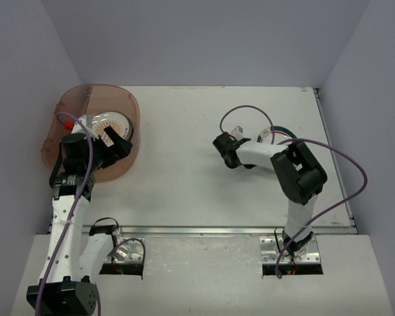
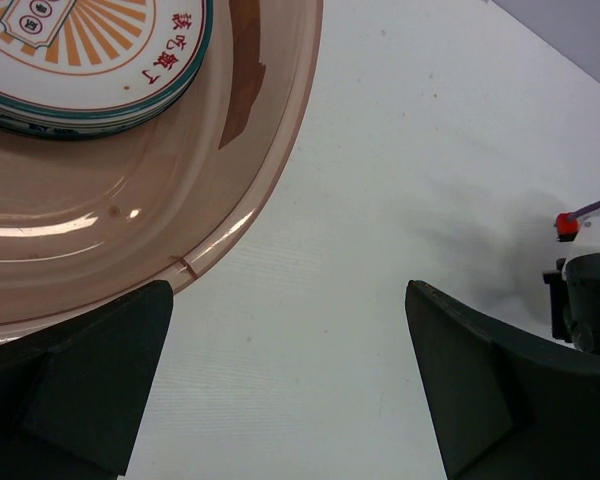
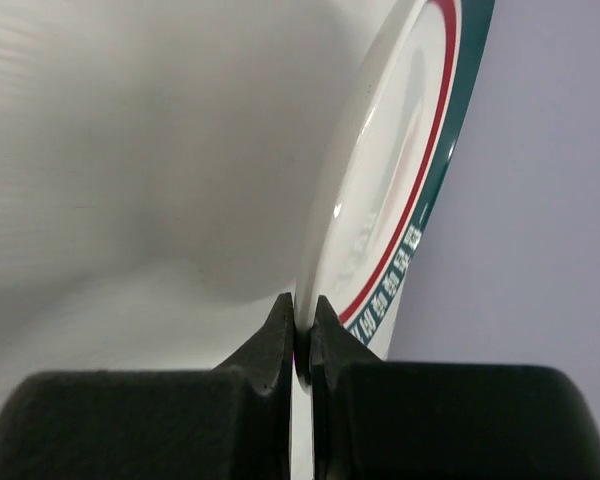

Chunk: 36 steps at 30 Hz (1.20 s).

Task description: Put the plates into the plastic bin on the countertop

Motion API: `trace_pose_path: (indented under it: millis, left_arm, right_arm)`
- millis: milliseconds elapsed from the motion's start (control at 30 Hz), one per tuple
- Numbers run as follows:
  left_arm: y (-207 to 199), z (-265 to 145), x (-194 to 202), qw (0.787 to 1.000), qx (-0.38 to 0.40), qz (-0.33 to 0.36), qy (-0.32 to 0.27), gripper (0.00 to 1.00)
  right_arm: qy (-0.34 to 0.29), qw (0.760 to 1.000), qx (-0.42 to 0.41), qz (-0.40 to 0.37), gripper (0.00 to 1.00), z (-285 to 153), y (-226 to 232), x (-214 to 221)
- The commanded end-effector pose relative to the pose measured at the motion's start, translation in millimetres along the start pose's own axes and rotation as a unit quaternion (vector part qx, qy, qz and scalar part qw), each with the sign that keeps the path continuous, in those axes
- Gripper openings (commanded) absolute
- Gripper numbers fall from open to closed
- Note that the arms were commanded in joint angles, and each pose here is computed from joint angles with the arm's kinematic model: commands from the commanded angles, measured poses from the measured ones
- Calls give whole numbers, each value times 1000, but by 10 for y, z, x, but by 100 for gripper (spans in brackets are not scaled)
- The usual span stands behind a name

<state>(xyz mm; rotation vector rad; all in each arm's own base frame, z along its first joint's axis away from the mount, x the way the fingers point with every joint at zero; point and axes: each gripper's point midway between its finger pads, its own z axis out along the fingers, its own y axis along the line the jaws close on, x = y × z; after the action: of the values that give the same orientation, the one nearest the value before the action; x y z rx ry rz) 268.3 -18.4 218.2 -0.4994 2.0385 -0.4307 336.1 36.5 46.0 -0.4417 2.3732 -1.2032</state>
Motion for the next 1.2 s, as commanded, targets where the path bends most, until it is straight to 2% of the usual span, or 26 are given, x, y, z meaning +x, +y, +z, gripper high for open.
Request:
trace_pose_path:
  millis: [0, 33, 100, 133, 167, 300, 367, 433, 533, 700, 767, 800, 833, 900, 967, 1000, 1033, 1067, 1100, 1133, 1167]
  left_arm:
    - [-286, -38, -234, 998, 52, 8, -20, 100]
    - [-319, -18, -220, 998, 61, 5, -12, 100]
    - [-391, 16, -186, 997, 81, -1, 6, 100]
    - [-417, 46, -165, 996, 88, -3, 17, 100]
    - [-442, 54, -150, 995, 95, -5, 24, 100]
    - [-621, 43, -91, 988, 148, -4, 53, 100]
    - [-745, 33, -7, 978, 191, -7, 82, 100]
    - [-809, 36, 97, 969, 219, -16, 113, 100]
    - [-805, 66, 214, 963, 229, -24, 141, 100]
    - [-777, 78, 389, 956, 240, -31, 167, 100]
    - [-761, 80, 439, 955, 241, -31, 172, 96]
    - [-754, 78, 479, 953, 243, -30, 177, 91]
    - [-749, 79, 502, 952, 245, -29, 179, 76]
    - [-738, 80, 540, 952, 246, -27, 183, 46]
    - [-739, 77, 576, 950, 250, -26, 188, 11]
    - [-742, 77, 573, 949, 251, -26, 187, 0]
    - [-747, 75, 570, 949, 251, -25, 187, 0]
    - [-758, 69, 541, 950, 250, -24, 183, 0]
    - [-766, 69, 506, 952, 248, -23, 178, 0]
    - [-773, 70, 457, 955, 243, -25, 170, 0]
    - [-788, 68, 375, 959, 233, -33, 158, 0]
  right_arm:
    - [-143, 986, 47, -71, 0, -617, -124, -544]
    - [-183, 979, 35, -78, 0, -812, -34, -671]
    - [-265, 952, 26, -150, 0, -1182, 93, -832]
    - [-312, 938, 13, -152, 0, -1390, 81, -931]
    - [-377, 918, 5, -122, 0, -1739, 130, -1092]
    - [-494, 844, 12, -208, 0, -2450, 263, -1197]
    - [-557, 793, 13, -245, 0, -2773, 385, -1171]
    - [-637, 727, 2, -256, 0, -3241, 506, -1096]
    - [-698, 652, -17, -295, 0, -3623, 698, -891]
    - [-737, 605, -66, -294, 0, -4024, 708, -830]
    - [-746, 595, -67, -291, 0, -4125, 680, -855]
    - [-746, 594, -64, -294, 0, -4145, 679, -869]
    - [-747, 594, -59, -293, 0, -4170, 664, -895]
    - [-751, 590, -49, -293, 0, -4225, 638, -936]
    - [-756, 583, -50, -293, 0, -4287, 645, -964]
    - [-757, 581, -52, -295, 0, -4297, 663, -968]
    - [-757, 581, -51, -293, 1, -4311, 650, -983]
    - [-756, 584, -50, -293, 8, -4304, 655, -1005]
    - [-754, 586, -53, -291, 19, -4291, 658, -1011]
    - [-753, 591, -58, -282, 41, -4278, 650, -1019]
    - [-754, 599, -62, -263, 78, -4254, 602, -1048]
